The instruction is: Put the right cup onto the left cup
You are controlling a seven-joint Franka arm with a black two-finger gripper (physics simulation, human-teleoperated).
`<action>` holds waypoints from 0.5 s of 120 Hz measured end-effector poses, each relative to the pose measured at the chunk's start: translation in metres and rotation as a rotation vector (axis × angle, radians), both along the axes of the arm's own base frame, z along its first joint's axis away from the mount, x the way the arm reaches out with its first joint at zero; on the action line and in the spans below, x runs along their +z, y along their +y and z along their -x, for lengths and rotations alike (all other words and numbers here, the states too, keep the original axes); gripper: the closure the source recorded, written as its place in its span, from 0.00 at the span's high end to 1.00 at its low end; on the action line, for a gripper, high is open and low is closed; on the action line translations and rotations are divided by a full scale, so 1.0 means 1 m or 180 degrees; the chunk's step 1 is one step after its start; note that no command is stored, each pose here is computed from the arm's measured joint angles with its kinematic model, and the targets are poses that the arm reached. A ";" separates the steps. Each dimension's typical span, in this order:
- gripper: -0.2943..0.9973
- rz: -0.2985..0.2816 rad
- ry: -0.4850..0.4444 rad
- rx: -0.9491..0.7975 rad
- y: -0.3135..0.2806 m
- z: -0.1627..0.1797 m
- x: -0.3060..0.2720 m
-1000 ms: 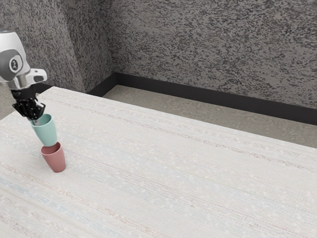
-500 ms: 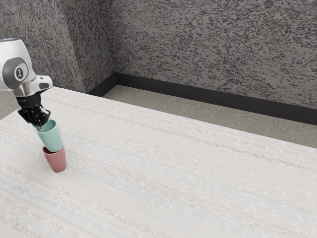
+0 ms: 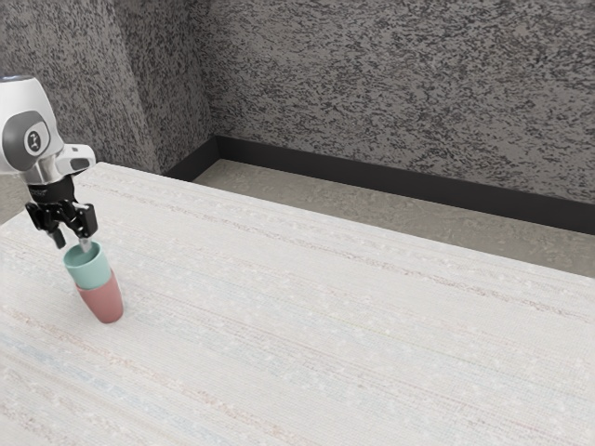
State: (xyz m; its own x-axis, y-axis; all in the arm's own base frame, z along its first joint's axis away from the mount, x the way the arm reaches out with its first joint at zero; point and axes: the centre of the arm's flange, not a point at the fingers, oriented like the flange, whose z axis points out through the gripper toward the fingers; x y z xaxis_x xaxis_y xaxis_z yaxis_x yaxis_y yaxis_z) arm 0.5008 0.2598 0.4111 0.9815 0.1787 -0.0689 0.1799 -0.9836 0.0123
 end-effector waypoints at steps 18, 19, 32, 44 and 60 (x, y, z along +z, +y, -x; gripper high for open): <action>0.68 -0.0100 -0.0201 -0.0060 -0.001 -0.022 0.056; 0.69 -0.0111 -0.0224 -0.0072 -0.003 -0.024 0.063; 0.72 -0.0162 -0.0384 -0.0428 -0.068 -0.062 0.135; 0.74 -0.0097 -0.0304 -0.0928 -0.173 -0.081 0.155; 0.75 -0.0044 -0.0227 -0.1312 -0.265 -0.081 0.176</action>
